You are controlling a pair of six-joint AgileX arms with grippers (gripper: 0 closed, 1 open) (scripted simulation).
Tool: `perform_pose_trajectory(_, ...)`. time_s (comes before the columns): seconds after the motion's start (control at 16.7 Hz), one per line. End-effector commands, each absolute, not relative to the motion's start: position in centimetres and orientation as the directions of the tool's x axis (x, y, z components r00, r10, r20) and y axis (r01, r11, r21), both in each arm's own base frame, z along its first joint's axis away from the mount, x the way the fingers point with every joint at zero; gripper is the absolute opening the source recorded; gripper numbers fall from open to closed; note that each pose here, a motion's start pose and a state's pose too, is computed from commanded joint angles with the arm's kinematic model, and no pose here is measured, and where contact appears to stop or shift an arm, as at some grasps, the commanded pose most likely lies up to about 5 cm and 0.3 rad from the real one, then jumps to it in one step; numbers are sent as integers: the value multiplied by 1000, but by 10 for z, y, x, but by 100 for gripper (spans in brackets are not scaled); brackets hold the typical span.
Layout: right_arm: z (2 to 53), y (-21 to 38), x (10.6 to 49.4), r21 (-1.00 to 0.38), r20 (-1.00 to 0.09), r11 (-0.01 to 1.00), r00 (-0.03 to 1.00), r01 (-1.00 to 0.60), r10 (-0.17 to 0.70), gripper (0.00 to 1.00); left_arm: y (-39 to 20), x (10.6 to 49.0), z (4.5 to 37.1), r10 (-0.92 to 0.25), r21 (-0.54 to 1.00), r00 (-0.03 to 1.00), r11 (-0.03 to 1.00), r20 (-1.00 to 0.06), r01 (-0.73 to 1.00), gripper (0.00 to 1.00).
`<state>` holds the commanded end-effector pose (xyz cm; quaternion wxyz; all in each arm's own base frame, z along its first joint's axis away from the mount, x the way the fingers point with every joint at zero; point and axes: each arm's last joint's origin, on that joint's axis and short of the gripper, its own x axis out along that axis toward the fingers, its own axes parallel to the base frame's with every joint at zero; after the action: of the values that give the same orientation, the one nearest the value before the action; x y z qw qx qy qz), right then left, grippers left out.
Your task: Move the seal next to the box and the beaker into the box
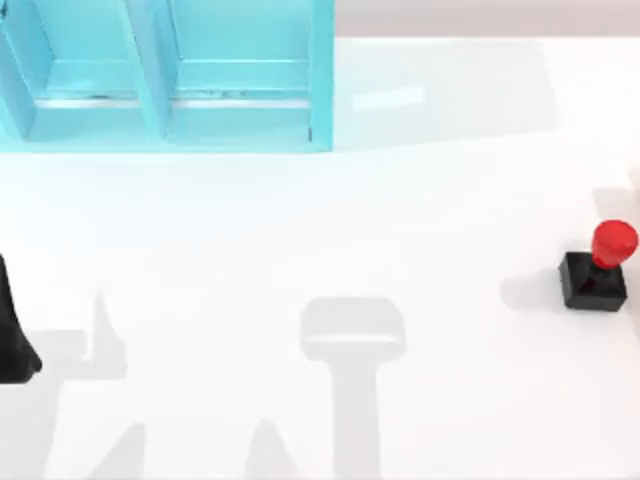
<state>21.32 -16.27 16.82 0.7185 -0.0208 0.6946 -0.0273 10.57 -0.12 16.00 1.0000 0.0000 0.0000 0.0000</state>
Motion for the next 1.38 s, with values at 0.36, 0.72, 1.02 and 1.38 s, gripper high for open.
perform_pose_trajectory(0.36, 167, -163, 213, -67, -997, 998, 32, 10, -67, 15, -1, 106, 160, 0, 0, 1000, 1000, 0, 0, 100)
perform_pose_trajectory(0.72, 167, -163, 213, -67, -997, 998, 32, 10, -67, 60, -1, 106, 160, 0, 0, 1000, 1000, 0, 0, 100)
perform_pose_trajectory(1.02, 167, -163, 213, -67, -997, 998, 32, 10, -67, 98, -1, 106, 160, 0, 0, 1000, 1000, 0, 0, 100)
perform_pose_trajectory(1.38, 167, -163, 213, -67, -997, 998, 32, 10, -67, 100, -1, 106, 160, 0, 0, 1000, 1000, 0, 0, 100)
